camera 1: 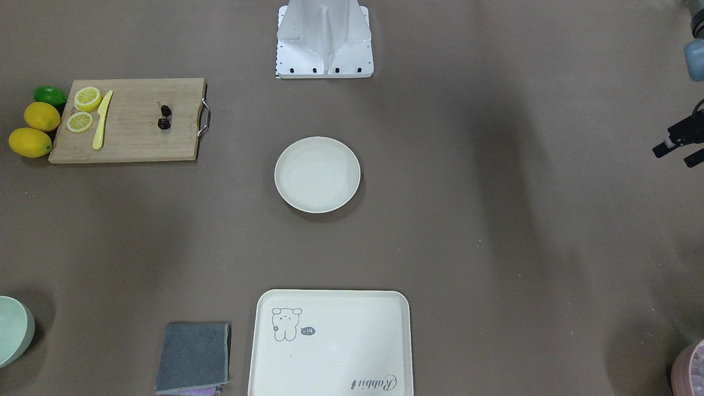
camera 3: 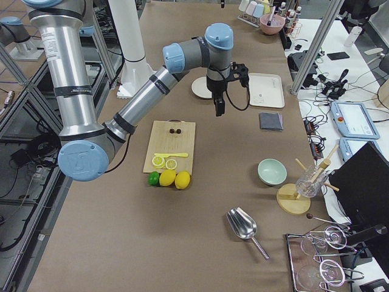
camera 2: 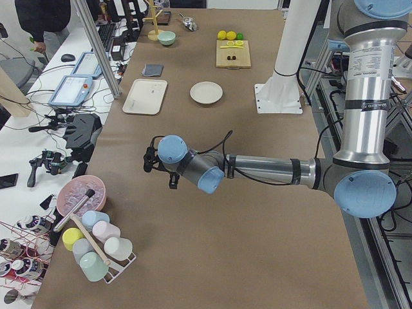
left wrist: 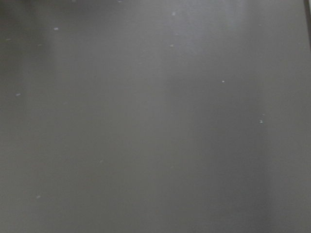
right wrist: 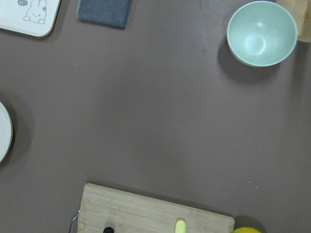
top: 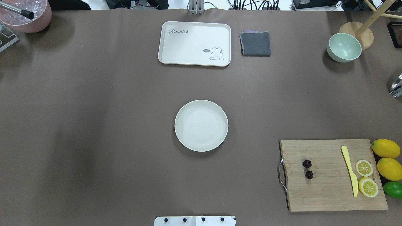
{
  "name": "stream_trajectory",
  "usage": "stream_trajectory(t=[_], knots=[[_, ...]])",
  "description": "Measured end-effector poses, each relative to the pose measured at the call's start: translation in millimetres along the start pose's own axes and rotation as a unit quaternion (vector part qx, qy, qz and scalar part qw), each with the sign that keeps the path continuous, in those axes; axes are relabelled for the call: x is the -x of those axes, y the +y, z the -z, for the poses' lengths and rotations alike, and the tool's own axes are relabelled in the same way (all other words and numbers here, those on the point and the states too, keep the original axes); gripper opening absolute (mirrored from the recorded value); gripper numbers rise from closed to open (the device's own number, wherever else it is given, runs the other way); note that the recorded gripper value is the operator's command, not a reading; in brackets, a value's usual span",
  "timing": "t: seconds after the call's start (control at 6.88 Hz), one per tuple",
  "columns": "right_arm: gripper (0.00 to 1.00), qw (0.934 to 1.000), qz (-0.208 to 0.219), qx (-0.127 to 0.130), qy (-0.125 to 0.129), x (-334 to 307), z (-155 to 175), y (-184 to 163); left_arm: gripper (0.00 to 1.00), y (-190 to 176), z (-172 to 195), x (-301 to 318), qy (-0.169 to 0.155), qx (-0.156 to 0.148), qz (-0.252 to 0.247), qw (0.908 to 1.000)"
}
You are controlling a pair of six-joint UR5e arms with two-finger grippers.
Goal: Place red cherry on plate
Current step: 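Open the left gripper and withdraw the left arm from the plate, then move the right gripper over the dark red cherries on the cutting board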
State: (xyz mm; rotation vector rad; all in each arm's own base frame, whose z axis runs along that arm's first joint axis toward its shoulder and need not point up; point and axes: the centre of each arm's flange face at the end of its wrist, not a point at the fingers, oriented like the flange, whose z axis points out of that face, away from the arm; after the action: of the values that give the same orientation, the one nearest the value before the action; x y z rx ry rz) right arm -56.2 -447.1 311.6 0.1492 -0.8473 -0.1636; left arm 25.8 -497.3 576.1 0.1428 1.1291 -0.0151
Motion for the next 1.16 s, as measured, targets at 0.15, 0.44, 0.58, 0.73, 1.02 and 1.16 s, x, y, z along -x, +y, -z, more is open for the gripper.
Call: stream_trajectory(t=[0.15, 0.44, 0.58, 0.73, 1.02, 1.16], knots=[[0.97, 0.9999, 0.0, -0.007, 0.014, 38, -23, 6, 0.99, 4, 0, 12, -0.001, 0.002, 0.01, 0.9999], [0.98, 0.9996, -0.004, -0.015, 0.023, 58, -55, 23, 0.99, 0, -4, 20, -0.002, 0.005, 0.017, 0.9998], [0.98, 0.9994, -0.007, -0.018, 0.029, 59, -69, 31, 0.99, -4, -4, 18, -0.002, 0.004, 0.016, 0.9999], [0.97, 0.9991, -0.015, -0.022, 0.033, 67, -82, 37, 0.99, -8, -3, 13, -0.001, 0.002, 0.013, 0.9999], [0.97, 0.9978, -0.031, -0.031, 0.05, 92, -122, 55, 0.99, -18, -2, 4, 0.001, -0.001, 0.008, 1.0], [0.97, 0.9975, -0.036, -0.039, 0.047, 105, -144, 67, 0.99, -23, -2, 2, 0.001, -0.003, 0.006, 1.0]])
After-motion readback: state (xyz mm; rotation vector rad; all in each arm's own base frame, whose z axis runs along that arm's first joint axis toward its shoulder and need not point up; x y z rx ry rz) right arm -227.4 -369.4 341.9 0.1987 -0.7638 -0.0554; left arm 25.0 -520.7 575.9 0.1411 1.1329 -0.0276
